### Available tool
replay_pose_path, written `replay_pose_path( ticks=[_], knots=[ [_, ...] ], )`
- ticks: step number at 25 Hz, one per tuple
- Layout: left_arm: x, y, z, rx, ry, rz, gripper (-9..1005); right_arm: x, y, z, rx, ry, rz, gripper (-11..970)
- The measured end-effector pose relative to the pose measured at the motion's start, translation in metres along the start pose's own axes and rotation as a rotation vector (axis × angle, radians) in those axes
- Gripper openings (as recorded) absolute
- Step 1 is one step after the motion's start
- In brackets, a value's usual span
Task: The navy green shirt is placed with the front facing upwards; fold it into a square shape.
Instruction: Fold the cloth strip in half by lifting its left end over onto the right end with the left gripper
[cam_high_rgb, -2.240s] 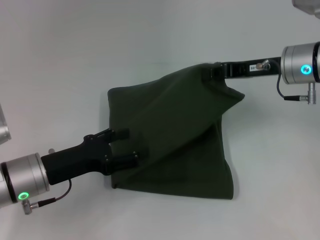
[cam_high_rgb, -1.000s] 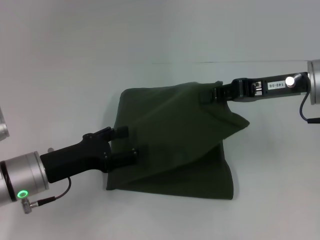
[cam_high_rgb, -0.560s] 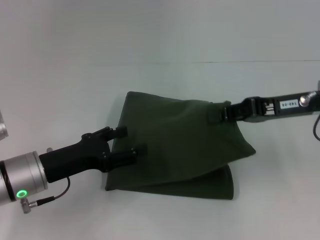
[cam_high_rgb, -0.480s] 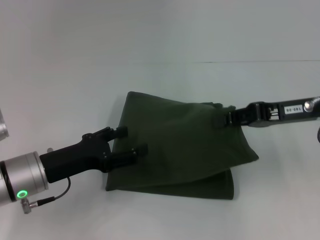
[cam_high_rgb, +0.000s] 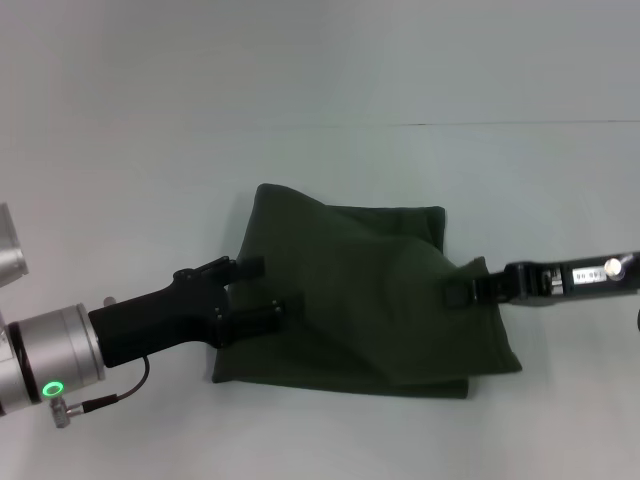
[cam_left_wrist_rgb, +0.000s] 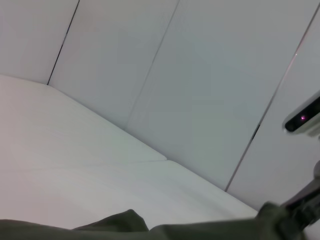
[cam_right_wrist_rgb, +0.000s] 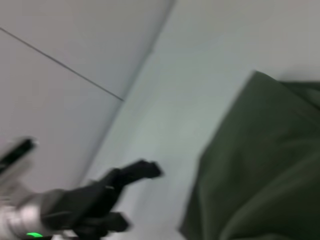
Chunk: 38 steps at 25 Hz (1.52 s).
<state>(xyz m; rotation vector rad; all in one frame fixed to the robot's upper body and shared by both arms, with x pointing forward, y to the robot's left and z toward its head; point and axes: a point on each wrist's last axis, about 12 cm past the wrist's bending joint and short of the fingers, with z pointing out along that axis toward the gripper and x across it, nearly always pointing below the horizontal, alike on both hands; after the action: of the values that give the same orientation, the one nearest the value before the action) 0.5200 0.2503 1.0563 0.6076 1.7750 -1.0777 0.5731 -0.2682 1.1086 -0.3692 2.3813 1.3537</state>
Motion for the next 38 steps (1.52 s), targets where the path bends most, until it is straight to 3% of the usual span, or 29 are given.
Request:
replay_pose_path(
  ticks=[6,12,17,25,31,38],
  knots=[
    [-0.001,0.000,0.002,0.005,0.003,0.004,918,0.012,-0.019,-0.002,0.076,-0.023,0.060,137],
    [-0.004,0.000,0.005,0.013,0.004,0.012,918,0.013,-0.022,-0.007,0.081,-0.054,0.076,325],
    [-0.005,-0.001,0.008,0.018,0.004,0.018,918,0.011,-0.026,-0.010,0.103,-0.091,0.093,574],
    [-0.005,0.003,0.010,-0.010,0.010,0.019,917,0.015,-0.033,-0.016,0.106,-0.130,0.148,787],
    [-0.007,0.003,0.010,-0.010,0.011,0.024,919,0.020,-0.036,-0.029,0.097,-0.148,0.191,879],
    [-0.009,0.004,0.012,-0.007,0.011,0.031,919,0.020,-0.034,-0.033,0.059,-0.166,0.219,871]
  ],
)
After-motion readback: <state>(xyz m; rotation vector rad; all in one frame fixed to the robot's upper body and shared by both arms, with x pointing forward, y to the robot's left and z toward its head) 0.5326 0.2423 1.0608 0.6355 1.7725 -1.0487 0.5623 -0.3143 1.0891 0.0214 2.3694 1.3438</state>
